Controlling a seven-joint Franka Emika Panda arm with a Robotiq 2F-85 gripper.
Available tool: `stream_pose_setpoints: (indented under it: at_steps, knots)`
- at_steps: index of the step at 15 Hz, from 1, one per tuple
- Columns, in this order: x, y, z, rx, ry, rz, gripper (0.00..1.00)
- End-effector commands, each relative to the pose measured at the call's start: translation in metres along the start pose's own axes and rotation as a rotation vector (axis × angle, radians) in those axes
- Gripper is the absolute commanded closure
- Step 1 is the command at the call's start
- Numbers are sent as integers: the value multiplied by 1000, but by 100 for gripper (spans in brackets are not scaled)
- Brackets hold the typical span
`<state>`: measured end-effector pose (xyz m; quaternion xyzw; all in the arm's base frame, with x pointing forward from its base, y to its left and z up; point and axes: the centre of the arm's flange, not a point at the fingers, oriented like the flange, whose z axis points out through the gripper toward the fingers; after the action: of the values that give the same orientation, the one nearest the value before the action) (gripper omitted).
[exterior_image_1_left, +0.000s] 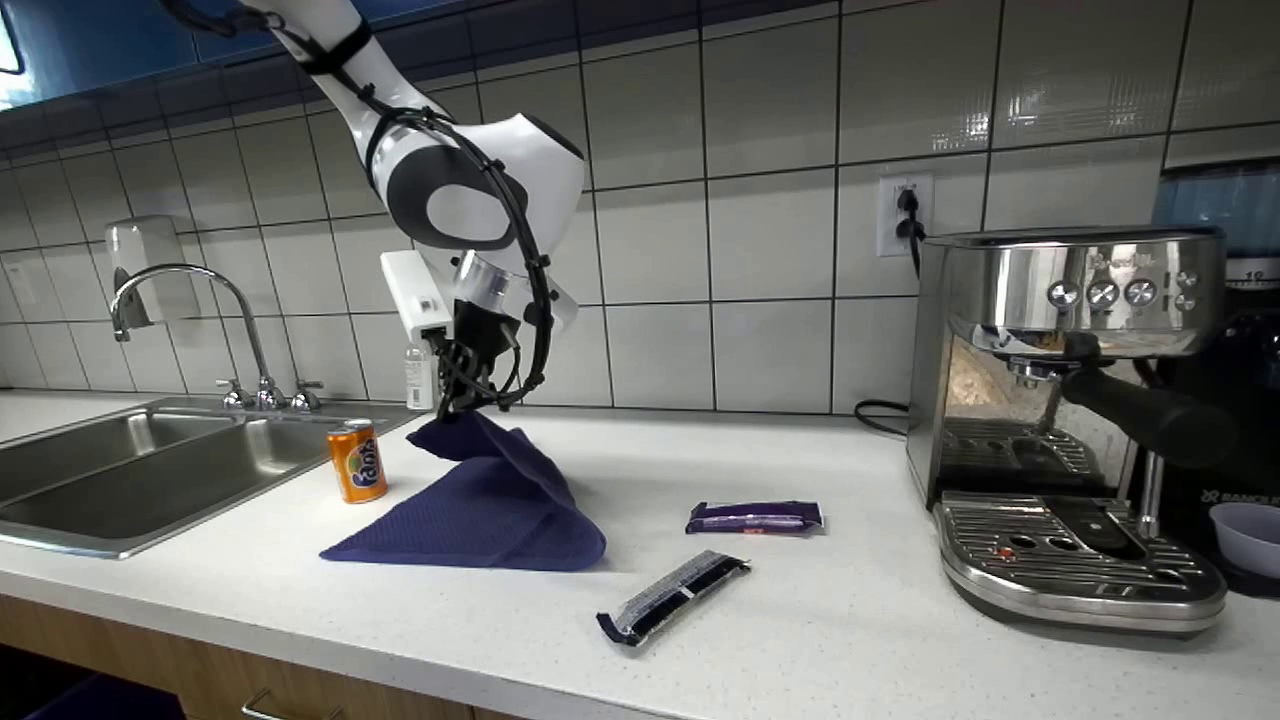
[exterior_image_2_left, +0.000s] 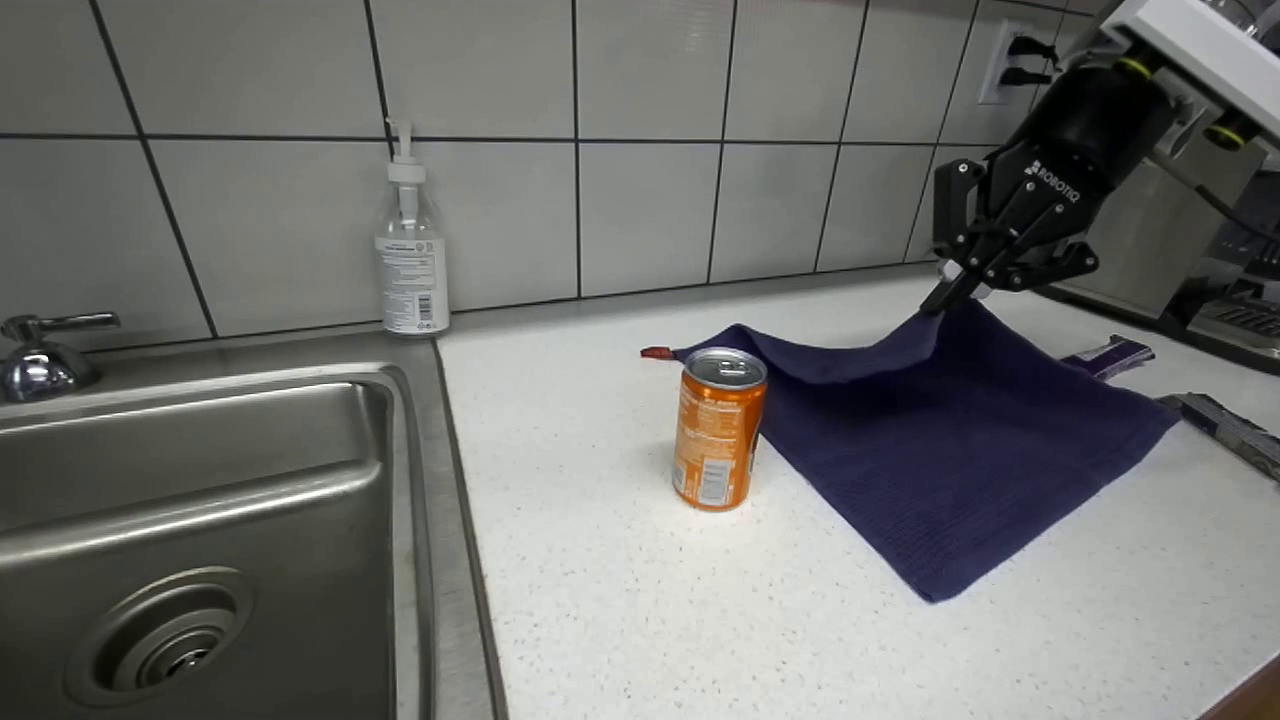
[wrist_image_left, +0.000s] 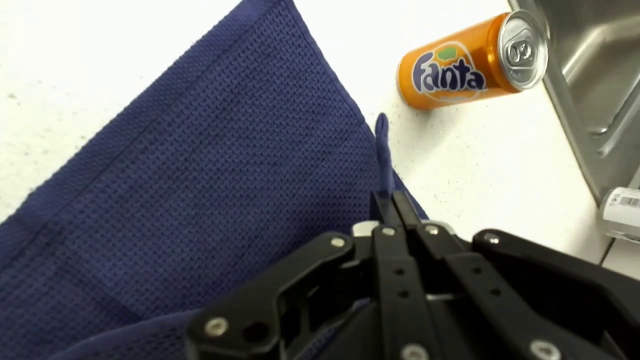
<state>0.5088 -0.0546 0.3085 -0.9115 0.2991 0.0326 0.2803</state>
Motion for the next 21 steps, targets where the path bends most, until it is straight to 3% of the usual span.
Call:
stream_pose_setpoints:
  at_steps: [1, 21]
  knots:
    - [-31, -2, -1, 22, -3, 31, 100]
    - [-89, 16, 34, -19, -37, 30, 100]
